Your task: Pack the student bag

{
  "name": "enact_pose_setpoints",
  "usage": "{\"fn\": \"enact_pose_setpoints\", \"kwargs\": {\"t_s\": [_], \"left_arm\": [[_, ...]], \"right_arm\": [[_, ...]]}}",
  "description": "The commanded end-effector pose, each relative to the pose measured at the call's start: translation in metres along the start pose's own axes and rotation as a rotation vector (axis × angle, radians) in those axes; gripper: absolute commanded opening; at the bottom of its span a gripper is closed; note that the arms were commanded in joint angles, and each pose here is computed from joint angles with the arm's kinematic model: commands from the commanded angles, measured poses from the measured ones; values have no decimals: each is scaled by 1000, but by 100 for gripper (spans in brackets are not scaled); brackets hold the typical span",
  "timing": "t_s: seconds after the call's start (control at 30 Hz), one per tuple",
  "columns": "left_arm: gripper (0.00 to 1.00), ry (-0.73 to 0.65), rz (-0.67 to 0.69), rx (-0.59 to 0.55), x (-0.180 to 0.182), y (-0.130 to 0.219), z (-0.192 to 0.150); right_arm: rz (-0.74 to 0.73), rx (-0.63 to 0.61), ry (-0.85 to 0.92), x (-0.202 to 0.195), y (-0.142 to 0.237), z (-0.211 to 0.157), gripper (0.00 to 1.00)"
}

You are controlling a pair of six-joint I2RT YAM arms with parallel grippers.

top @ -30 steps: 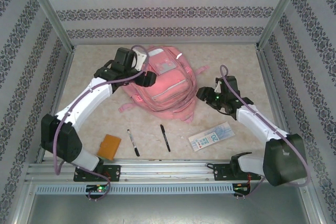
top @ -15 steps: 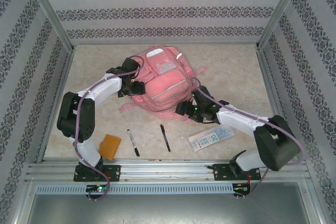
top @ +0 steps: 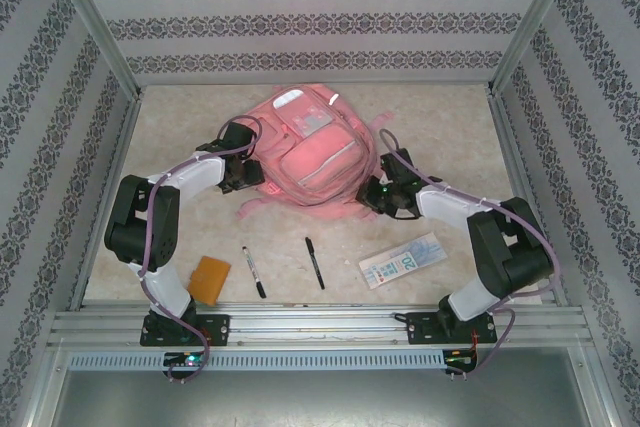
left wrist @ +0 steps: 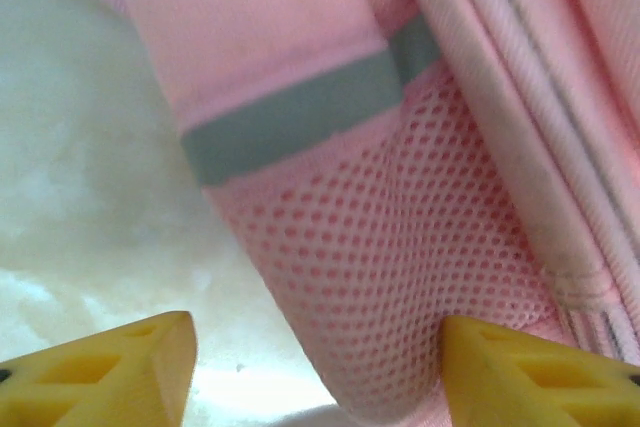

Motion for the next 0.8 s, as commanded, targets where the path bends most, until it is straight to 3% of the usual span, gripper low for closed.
{"fn": "enact_pose_setpoints", "kwargs": {"t_s": [0.0,0.27,0.3,0.4,0.5,0.77], "left_arm": [[62,34,-5,-40,-3,-9,16],[61,98,-45,-13,-15,-31,16],[56,108,-49,-13,-16,-32,17],[20,121,-81,-10,-22,-36,18],[0,123,-108,-8,-29,-32,21],[0,165,-244,-39,-45,23,20]], "right_arm": [[67,-42,17,12,4,33,17],[137,-34,-28,22,1,55,9],[145,-30,-28,24,0,55,9],[154,-22,-23,26,-1,56,9],[162,-6,-15,28,-3,58,10],[165,-6,-10,20,0,80,12]]}}
Point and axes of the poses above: each hand's point on the last joint's axis, 136 mm out from that joint toward the fingers, its own y axis back along the fingers, its own x axis along the line the jaws close on, z = x × y, the point moved 1 cm from there along y, back along the fingers, and after that the axes turned 1 degree about y, right-handed, at the moved point
